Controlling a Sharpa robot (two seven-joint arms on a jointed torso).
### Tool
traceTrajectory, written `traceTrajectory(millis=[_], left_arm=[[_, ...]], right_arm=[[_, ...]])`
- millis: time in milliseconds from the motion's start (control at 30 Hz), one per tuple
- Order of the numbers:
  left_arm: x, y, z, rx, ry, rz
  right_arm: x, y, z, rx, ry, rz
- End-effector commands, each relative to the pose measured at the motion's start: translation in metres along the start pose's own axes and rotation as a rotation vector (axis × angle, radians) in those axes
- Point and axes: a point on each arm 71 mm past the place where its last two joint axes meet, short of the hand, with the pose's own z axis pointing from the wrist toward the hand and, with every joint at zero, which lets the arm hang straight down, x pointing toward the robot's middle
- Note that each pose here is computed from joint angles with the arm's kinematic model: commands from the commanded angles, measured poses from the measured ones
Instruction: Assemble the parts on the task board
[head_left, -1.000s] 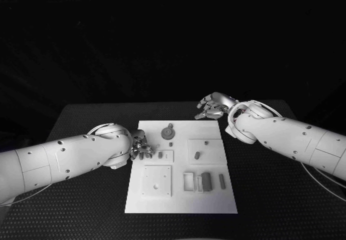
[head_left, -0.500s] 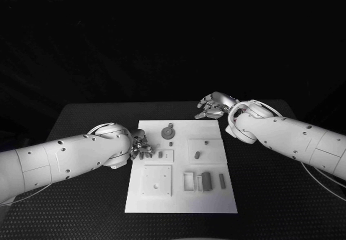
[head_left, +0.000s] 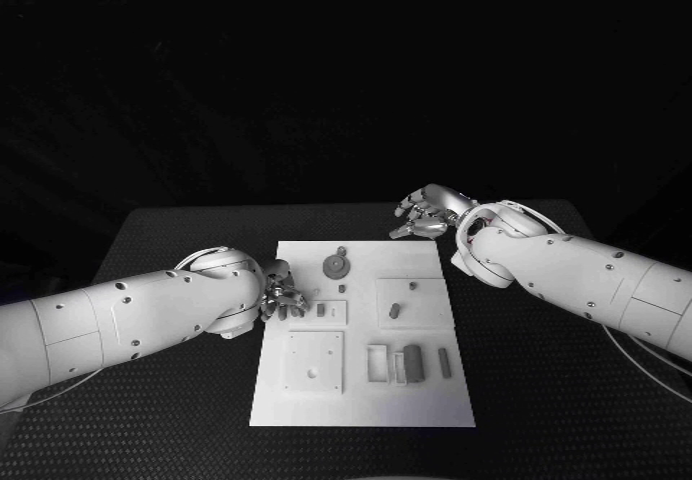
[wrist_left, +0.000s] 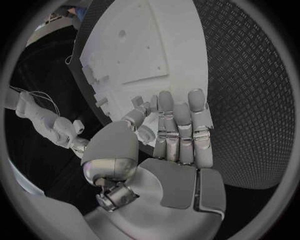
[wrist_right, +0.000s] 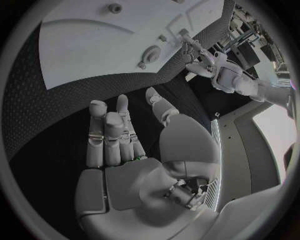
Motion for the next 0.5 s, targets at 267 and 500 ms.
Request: traceTrajectory(millis=[267,500], left_arm=[[0.0040,0.0006,0.0009,-0.002,0.001,-0.002],[0.0044,0.0009,0.0007,0.002,0.008,-0.009]], right_arm=[[0.0008,0.0006,-0.0001,-0.006,0.010,0.000],[0.0008,0.0006,0.0000,-0.006,0.010,0.000]])
